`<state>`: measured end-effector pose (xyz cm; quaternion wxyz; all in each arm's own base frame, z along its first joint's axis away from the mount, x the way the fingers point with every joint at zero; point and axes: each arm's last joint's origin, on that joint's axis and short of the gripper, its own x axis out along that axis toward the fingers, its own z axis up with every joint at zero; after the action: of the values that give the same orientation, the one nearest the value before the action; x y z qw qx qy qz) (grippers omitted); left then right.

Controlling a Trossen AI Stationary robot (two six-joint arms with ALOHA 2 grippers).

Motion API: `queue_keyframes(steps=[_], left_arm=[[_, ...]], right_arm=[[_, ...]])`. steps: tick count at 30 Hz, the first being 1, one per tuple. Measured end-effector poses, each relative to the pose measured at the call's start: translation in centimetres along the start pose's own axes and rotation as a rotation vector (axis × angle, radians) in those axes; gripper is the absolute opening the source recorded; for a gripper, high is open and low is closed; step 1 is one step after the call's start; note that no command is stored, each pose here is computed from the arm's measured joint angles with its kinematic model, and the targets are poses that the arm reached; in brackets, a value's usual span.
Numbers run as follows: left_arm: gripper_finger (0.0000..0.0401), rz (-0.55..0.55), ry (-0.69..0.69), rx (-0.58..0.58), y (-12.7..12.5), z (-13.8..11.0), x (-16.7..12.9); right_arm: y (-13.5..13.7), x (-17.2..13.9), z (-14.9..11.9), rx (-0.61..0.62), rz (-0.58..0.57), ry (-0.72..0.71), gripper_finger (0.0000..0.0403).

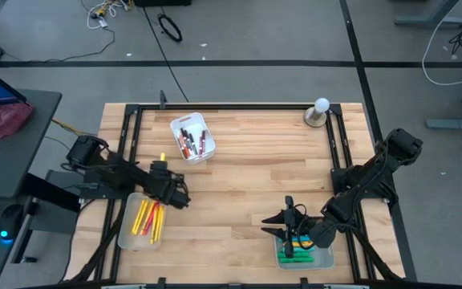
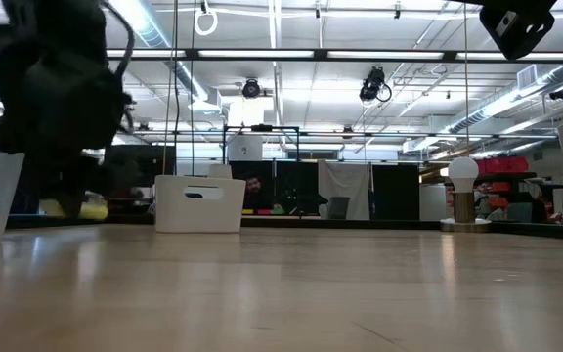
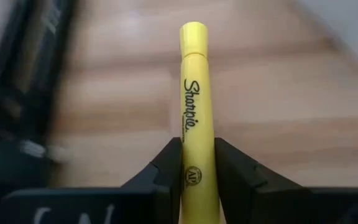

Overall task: Pick & Place Markers
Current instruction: Put the yellow highlighter into the gray bin

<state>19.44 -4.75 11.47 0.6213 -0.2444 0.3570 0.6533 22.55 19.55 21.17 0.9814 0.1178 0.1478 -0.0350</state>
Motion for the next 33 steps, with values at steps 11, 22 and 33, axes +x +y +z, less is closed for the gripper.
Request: queue_keyframes(steps=[11,22,33], left_arm=[[0.0077,0.003,-0.182,0.12,0.3,5.3,-9.3],[0.0077,-0.648,-0.529,0.326,-4.5,4.4,-18.2],[0.0078,-1.191,-0.731,0.593,-12.1,-0.6,-20.6]], right_arm=[[0.0,0.0,0.0,-0.004,-0.002,0.003,0.0107],[0.0,0.0,0.0,-0.051,-0.005,-0.004,0.0107],[0.2,0.2,-0.1,-0.056,0.024,-0.003,0.0112]])
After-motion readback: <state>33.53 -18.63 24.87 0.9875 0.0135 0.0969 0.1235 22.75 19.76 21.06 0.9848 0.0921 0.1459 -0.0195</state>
